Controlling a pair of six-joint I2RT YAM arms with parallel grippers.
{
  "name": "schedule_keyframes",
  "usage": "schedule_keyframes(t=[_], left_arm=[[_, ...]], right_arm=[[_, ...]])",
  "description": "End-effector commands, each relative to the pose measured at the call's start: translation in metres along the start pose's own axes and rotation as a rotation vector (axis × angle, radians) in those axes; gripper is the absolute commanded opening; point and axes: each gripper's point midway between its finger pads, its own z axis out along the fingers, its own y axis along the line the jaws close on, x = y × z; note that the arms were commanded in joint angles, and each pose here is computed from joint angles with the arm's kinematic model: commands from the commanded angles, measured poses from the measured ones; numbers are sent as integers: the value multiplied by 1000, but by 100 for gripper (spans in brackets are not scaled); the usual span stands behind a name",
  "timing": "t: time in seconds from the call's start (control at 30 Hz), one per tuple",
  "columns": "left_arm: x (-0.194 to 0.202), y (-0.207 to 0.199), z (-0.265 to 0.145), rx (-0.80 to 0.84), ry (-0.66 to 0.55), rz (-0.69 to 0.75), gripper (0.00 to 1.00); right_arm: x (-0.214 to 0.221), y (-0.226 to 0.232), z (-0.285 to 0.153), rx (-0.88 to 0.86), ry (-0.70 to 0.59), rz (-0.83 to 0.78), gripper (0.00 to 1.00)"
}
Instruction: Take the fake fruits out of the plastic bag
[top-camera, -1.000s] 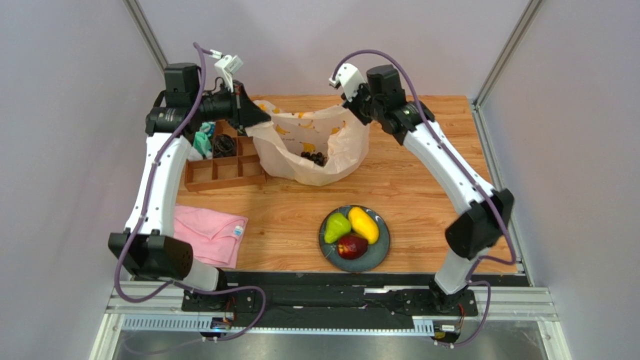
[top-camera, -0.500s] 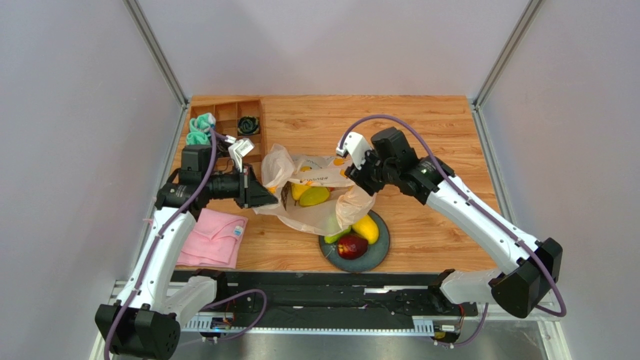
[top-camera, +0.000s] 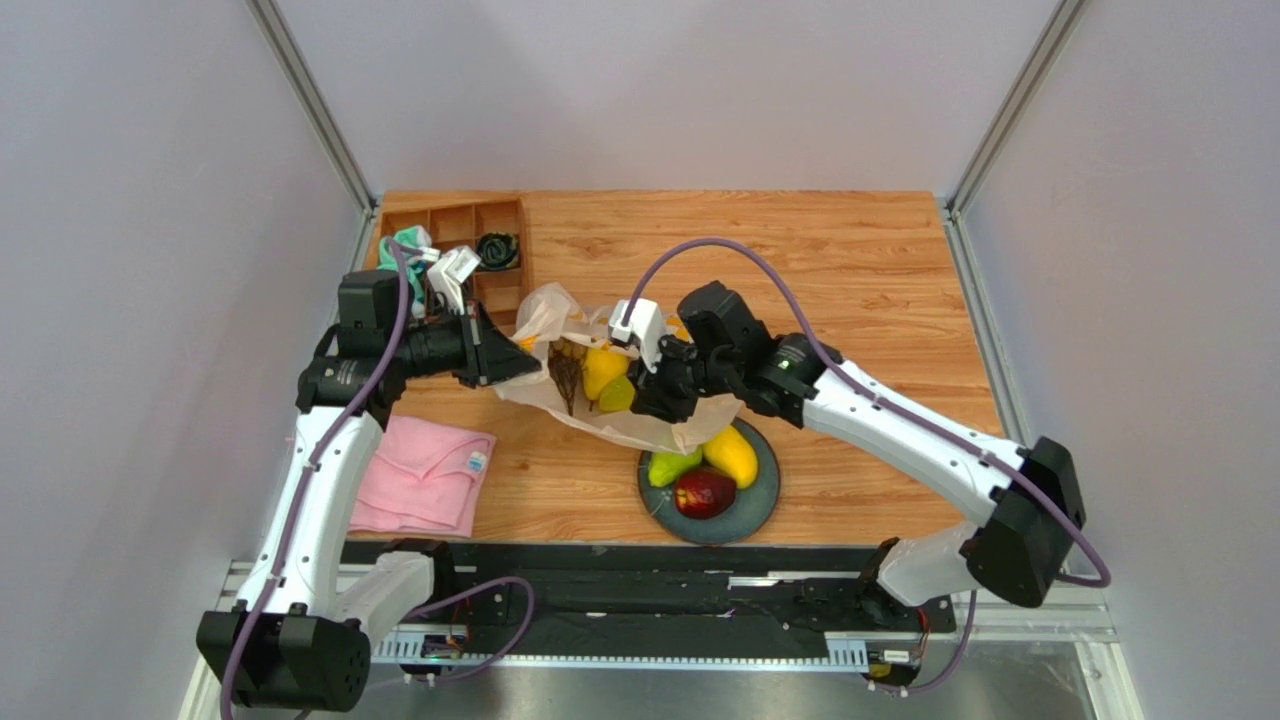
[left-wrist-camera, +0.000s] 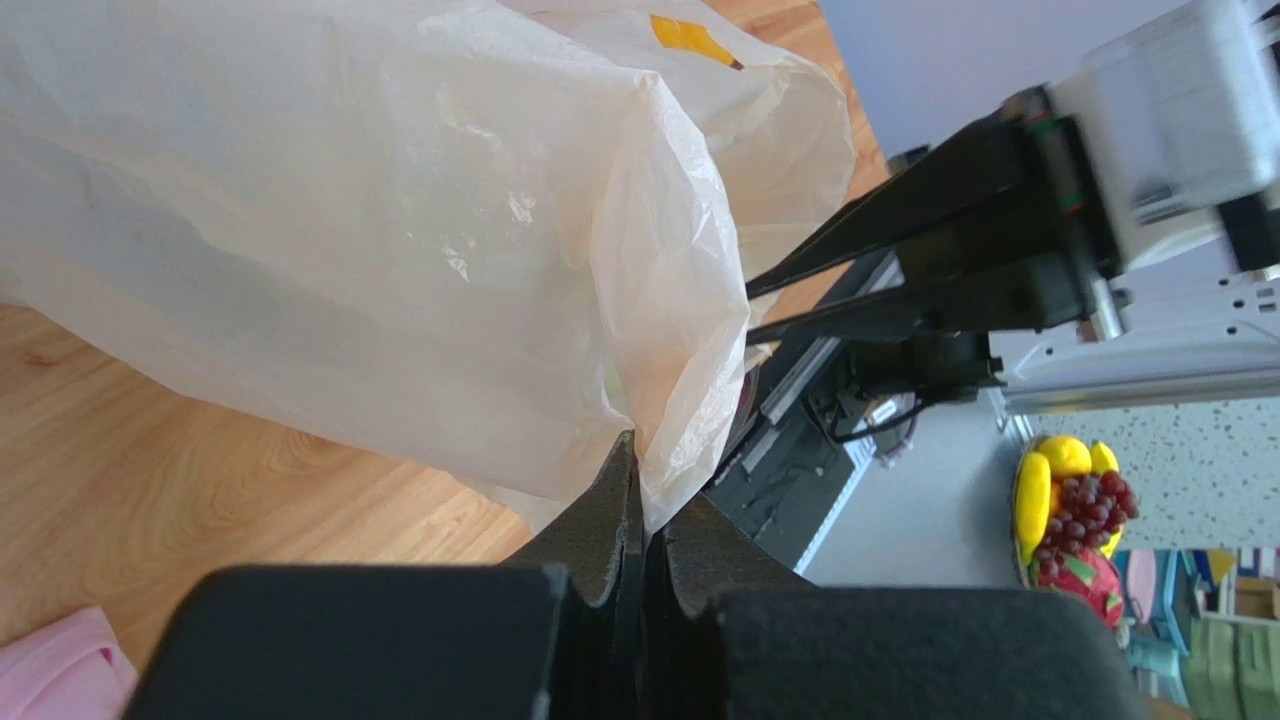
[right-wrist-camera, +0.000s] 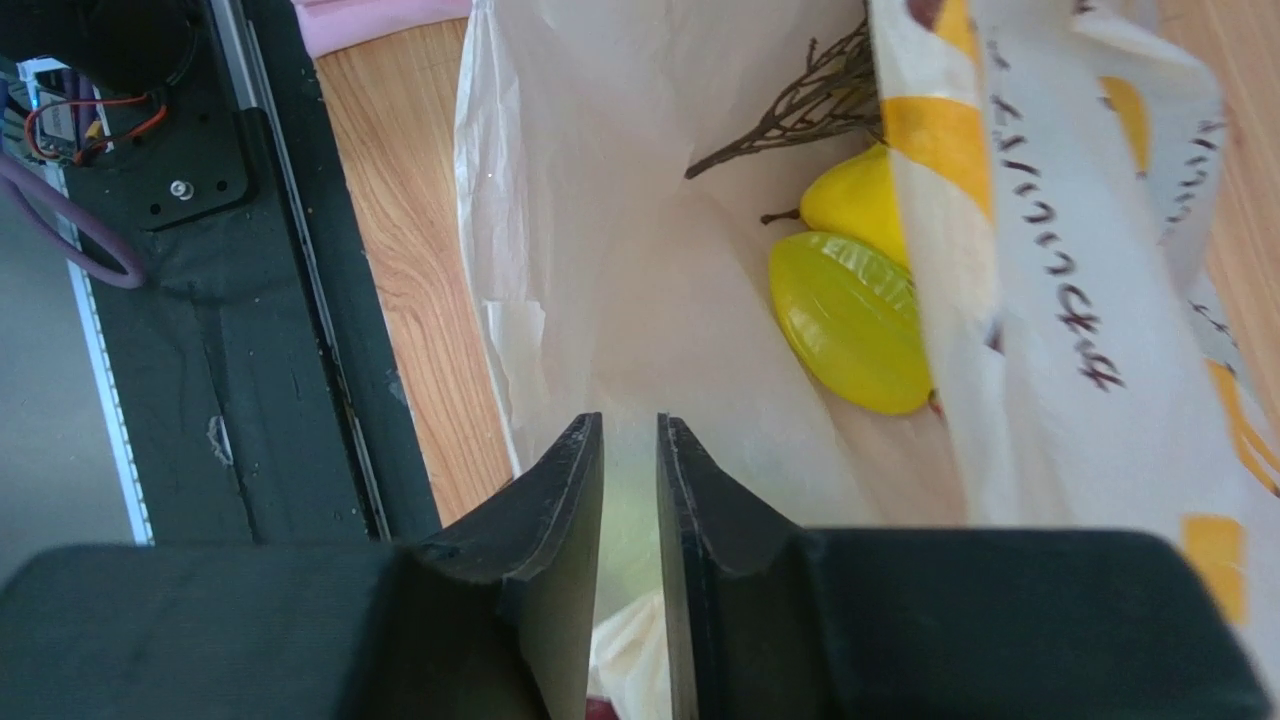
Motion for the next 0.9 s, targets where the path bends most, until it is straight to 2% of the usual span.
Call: schedule_keyframes(t=[0.0, 0.03, 0.07, 0.1, 0.13, 0.17, 0.3, 0.43, 0.47, 0.57, 0.7, 0.87], left_arm=[[-11, -11, -6, 24, -26, 13, 0], [-9, -13, -7, 30, -25, -7, 0], [-5, -13, -6, 38, -23, -19, 0], [-3, -20, -11, 56, -35, -11, 0], [2, -28, -13, 90, -30, -7, 0], [9, -28, -14, 93, -25, -13, 0], [35, -49, -31, 122, -11, 26, 0], [65, -52, -47, 76, 49, 103, 0], [75, -53, -50, 69, 75, 83, 0], [91, -51, -53, 60, 93, 89, 0], [90, -41, -48, 38, 78, 86, 0], [84, -33, -41, 37, 66, 74, 0]], right_arm=[[-27, -2, 28, -21, -97, -18, 31], [-24, -8, 36, 5, -86, -7, 35], [-21, -21, 42, 88, -74, 86, 39], [-16, -33, 55, 146, -67, 159, 52], [-12, -42, 60, 194, -64, 225, 58], [-8, -51, 66, 255, -67, 336, 62], [3, -67, 90, 339, -50, 482, 74], [14, -94, 111, 463, -18, 524, 79], [9, -102, 112, 497, -30, 521, 80], [12, -110, 124, 503, -17, 508, 82], [25, -110, 144, 479, 24, 479, 84], [43, -126, 156, 552, 56, 476, 87]])
